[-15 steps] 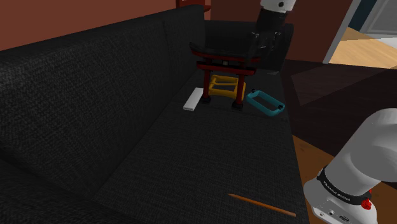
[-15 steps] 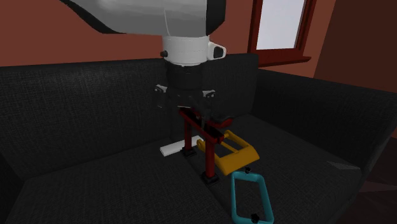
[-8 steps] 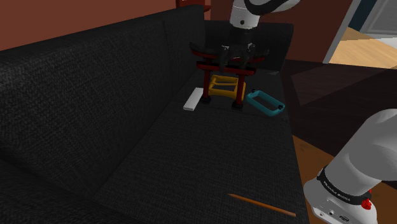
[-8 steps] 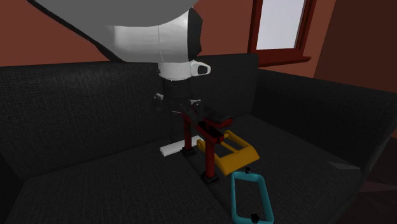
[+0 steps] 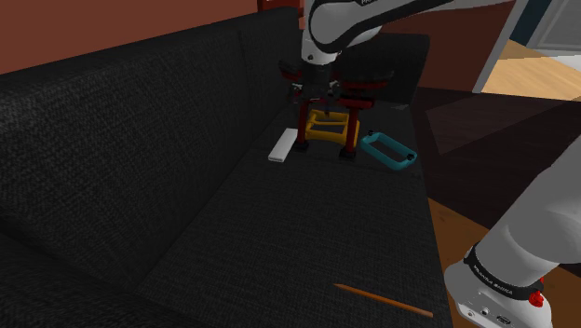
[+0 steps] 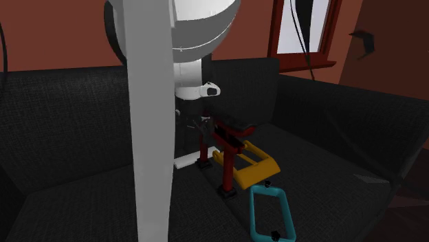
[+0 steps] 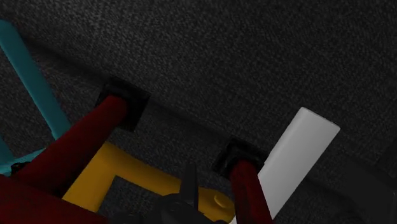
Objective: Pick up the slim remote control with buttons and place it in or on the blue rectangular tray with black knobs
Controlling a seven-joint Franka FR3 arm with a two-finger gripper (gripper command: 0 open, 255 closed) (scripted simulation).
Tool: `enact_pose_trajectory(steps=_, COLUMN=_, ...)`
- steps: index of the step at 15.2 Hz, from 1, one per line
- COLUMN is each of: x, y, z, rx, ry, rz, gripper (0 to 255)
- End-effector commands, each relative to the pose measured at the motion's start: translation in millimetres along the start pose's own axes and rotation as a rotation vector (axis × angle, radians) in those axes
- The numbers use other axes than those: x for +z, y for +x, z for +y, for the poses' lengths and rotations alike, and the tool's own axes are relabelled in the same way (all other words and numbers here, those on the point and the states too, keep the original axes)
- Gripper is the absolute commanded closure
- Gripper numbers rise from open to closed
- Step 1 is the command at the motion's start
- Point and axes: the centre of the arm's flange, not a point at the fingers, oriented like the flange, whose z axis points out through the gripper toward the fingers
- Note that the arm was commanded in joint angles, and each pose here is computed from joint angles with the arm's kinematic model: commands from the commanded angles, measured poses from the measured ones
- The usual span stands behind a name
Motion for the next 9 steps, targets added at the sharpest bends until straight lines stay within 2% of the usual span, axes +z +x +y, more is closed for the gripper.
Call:
enact_pose_trajectory(steps=1, x=16.6, y=18.6, z=-12.3, rx=0.054, ry=-0.011, rz=-0.008, gripper=0)
enact_pose_trajectory(steps=9, x=86.8, y=98.3, z=-44.9, rx=0.257, ry=-0.052, rz=-0.038, gripper=0)
